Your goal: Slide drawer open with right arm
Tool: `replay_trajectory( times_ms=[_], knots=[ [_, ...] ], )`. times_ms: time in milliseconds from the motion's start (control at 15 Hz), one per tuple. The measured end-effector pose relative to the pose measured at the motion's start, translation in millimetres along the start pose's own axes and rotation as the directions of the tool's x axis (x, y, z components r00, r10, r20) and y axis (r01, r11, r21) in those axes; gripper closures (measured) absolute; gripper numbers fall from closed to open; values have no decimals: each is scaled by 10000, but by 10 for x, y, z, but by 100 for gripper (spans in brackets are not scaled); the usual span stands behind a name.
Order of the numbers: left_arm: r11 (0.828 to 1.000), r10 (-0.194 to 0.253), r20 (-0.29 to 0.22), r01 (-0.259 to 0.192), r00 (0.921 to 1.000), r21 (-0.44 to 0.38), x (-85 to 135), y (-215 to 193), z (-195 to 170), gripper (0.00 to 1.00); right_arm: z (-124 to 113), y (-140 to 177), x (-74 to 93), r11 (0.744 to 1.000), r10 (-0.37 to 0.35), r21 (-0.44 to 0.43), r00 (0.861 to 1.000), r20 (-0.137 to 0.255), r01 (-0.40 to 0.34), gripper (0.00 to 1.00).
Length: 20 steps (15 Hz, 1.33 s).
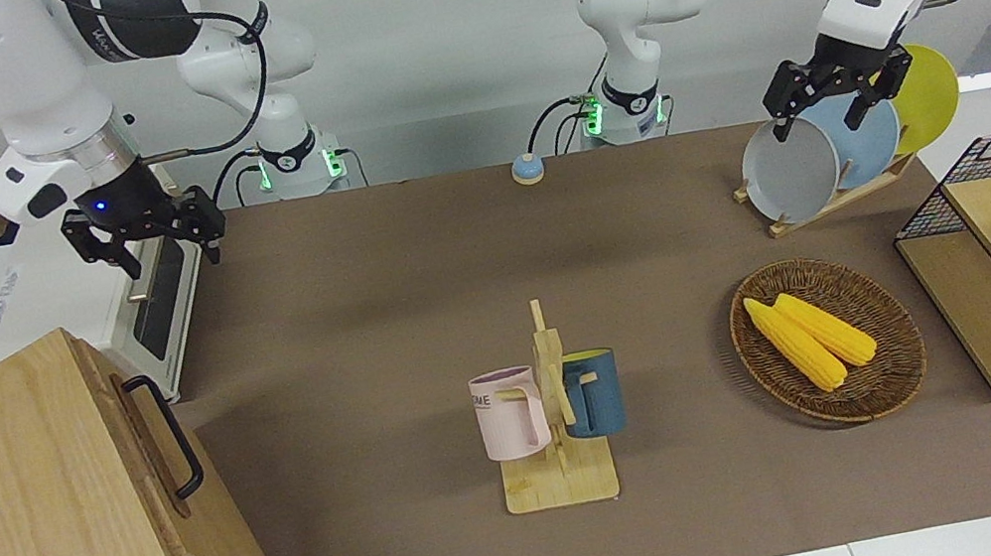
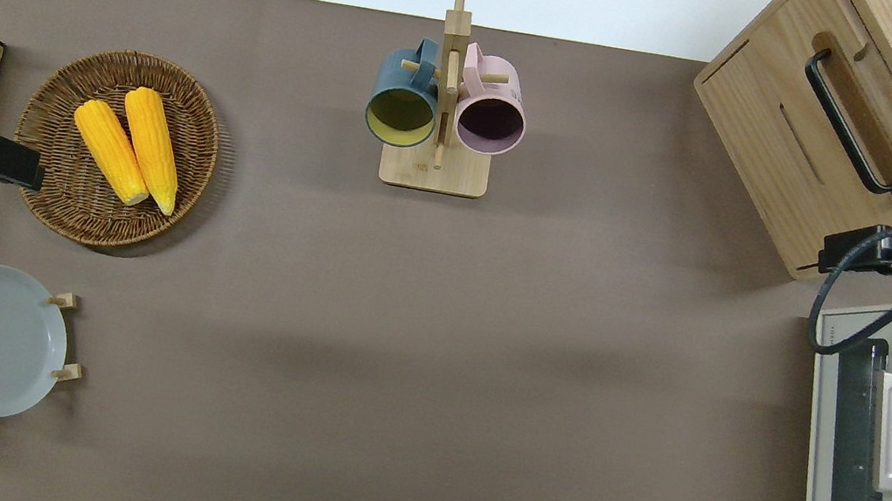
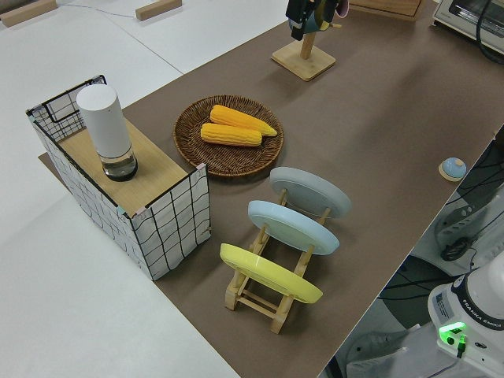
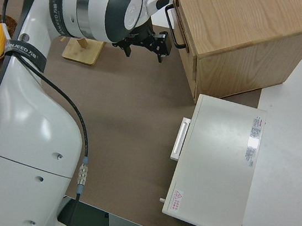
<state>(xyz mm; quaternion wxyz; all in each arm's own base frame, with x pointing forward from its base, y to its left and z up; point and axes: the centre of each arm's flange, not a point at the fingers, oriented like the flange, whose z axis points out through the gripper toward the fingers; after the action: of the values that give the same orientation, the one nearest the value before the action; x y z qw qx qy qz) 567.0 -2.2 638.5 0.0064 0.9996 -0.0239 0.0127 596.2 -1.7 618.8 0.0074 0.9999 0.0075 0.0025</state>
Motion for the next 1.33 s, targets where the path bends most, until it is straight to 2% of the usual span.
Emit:
replay_trajectory(
  times_ms=[867,1333],
  knots=[
    [10000,0,0,0,10000,0,0,0,0,0,-24,109,-2,9998,177,-43,9998,-51,-177,1],
    [10000,0,0,0,10000,0,0,0,0,0,-28,158,-5,9959,116,-896,9999,-23,-118,1]
  ],
)
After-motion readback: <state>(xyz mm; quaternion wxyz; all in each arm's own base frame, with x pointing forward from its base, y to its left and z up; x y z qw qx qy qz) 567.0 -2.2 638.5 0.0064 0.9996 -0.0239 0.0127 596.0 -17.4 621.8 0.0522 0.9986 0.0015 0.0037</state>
